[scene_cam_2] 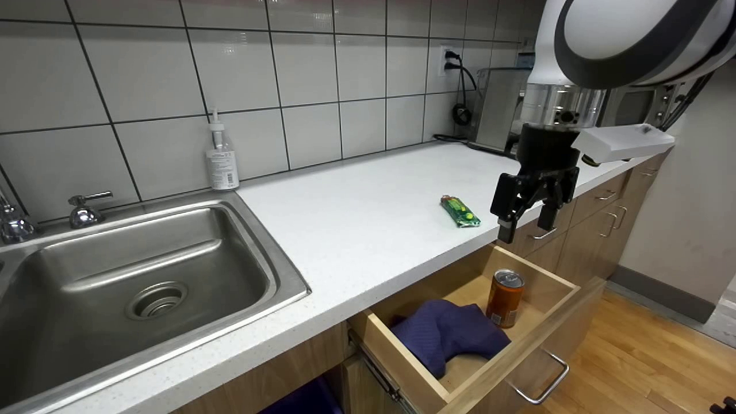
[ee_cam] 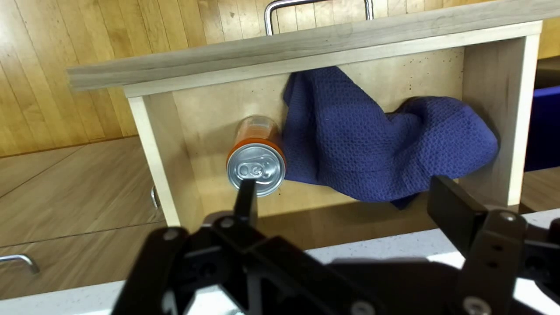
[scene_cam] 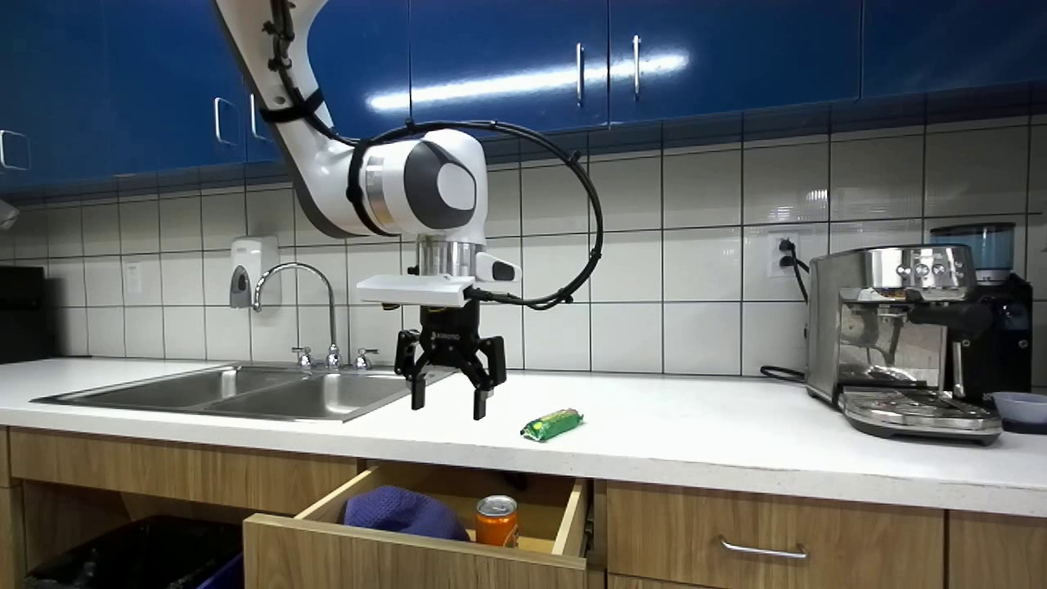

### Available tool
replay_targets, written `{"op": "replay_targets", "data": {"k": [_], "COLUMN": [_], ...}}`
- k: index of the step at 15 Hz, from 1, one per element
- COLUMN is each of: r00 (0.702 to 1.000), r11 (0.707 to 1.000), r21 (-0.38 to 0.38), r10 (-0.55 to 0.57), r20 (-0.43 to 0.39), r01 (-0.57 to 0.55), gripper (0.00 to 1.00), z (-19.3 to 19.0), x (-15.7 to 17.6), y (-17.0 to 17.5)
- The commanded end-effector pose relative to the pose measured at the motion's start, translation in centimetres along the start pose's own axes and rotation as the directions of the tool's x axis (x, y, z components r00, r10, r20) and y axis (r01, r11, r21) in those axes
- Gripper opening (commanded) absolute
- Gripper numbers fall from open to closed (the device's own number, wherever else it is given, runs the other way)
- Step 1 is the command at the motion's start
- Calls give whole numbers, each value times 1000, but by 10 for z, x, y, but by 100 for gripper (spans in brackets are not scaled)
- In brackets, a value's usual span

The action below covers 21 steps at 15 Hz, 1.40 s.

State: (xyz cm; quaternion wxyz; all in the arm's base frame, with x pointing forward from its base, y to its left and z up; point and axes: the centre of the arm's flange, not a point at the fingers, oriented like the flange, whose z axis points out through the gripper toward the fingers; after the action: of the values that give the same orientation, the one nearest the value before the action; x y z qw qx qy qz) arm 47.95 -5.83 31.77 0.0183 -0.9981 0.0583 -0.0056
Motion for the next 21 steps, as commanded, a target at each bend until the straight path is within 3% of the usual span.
{"op": "replay_targets", "data": {"k": [1, 12, 21], "r00": [1000, 1000, 994], "r11": [1000, 1000, 998], "r21": [0, -24, -56], "r10": [0, 1, 21], "r20": [0, -7, 110], "r01": [0, -1, -15], "gripper": [100, 100, 100], "z": [0, 3, 29], "x": [0, -14, -59], "y": [0, -10, -16]}}
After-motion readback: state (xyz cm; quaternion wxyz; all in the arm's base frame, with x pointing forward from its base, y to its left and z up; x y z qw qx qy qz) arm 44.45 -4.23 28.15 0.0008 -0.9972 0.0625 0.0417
